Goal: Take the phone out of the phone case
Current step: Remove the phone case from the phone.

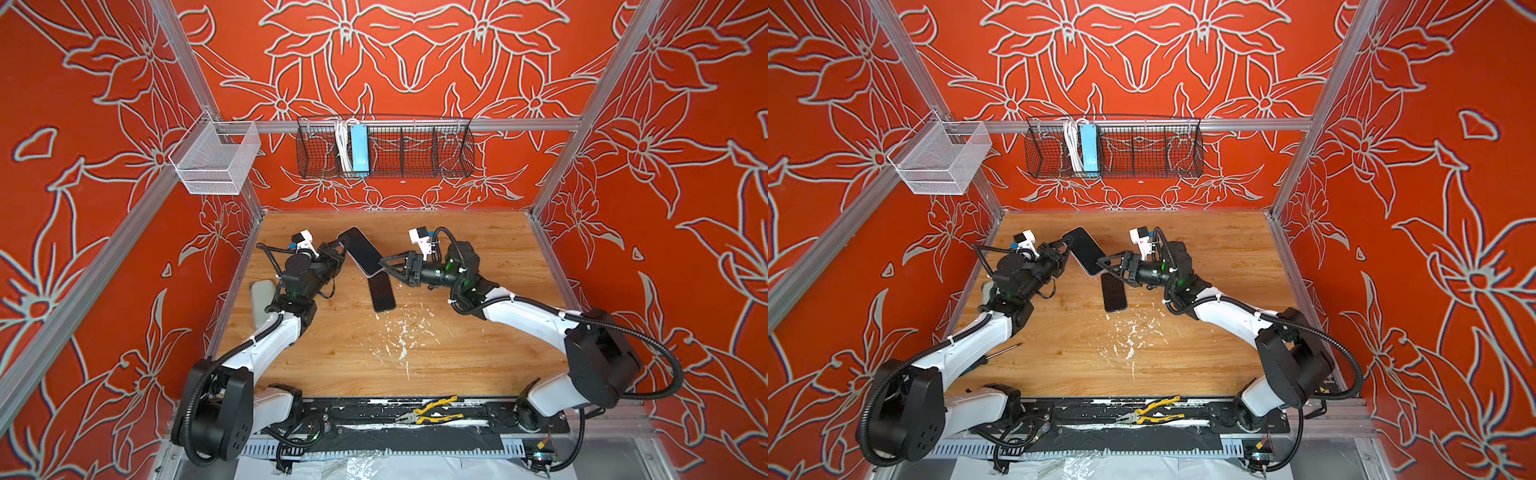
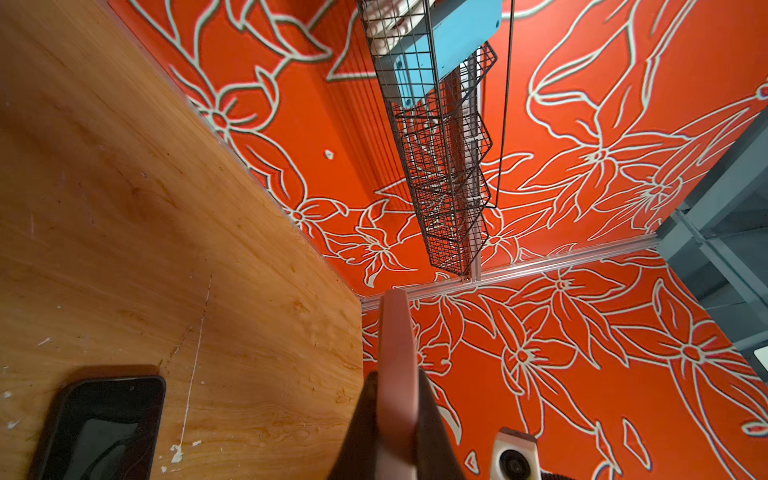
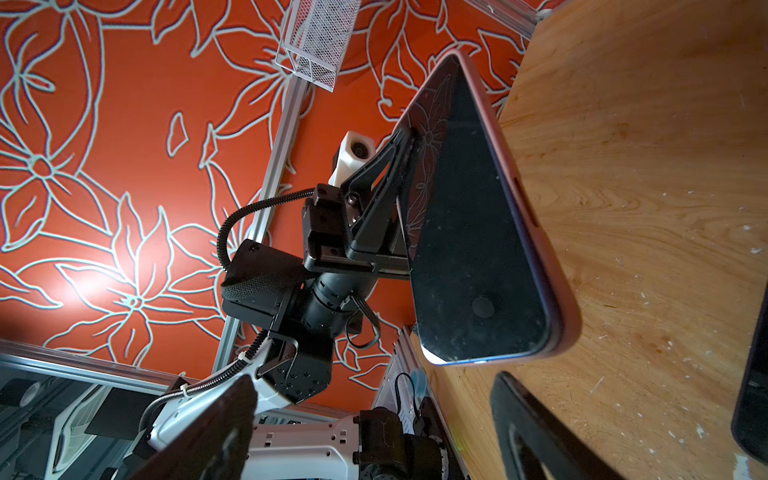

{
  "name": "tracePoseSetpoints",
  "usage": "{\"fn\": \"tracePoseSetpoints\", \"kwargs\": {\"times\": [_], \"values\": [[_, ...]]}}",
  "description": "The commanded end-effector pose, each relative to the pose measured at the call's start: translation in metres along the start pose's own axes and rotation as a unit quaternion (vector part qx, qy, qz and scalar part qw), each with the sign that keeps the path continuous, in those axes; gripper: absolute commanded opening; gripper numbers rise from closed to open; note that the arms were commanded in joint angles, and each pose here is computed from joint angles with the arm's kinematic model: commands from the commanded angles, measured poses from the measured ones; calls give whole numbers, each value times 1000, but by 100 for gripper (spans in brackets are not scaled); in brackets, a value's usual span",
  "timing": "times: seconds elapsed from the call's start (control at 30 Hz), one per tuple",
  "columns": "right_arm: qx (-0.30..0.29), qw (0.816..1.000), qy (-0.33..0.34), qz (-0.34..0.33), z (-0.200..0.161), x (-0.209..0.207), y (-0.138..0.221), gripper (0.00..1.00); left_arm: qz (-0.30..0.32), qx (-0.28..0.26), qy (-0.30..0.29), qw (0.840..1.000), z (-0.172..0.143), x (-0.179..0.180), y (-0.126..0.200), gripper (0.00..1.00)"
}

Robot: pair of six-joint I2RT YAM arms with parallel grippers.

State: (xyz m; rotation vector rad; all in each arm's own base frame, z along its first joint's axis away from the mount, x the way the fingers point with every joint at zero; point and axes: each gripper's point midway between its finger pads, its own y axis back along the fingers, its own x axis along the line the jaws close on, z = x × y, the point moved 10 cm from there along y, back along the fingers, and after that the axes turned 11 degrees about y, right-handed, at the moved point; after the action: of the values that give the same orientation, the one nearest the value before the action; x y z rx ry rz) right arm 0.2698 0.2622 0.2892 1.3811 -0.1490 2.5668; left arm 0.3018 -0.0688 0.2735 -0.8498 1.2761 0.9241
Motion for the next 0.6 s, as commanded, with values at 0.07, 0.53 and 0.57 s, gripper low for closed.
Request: {"fn": "tracePoseSetpoints", "kwargs": {"times": [0.07,0.53,0.57], "values": [[-21,999,-7,24,3,4,-3,89,-63,-5,-1,998,0,-19,3,0],[-33,999,-2,12,2,8,5,88,-65,-8,-1,998,0,-21,3,0],[-33,999,-3,12,2,8,5,88,-65,-7,0,998,0,-21,4,0]]}}
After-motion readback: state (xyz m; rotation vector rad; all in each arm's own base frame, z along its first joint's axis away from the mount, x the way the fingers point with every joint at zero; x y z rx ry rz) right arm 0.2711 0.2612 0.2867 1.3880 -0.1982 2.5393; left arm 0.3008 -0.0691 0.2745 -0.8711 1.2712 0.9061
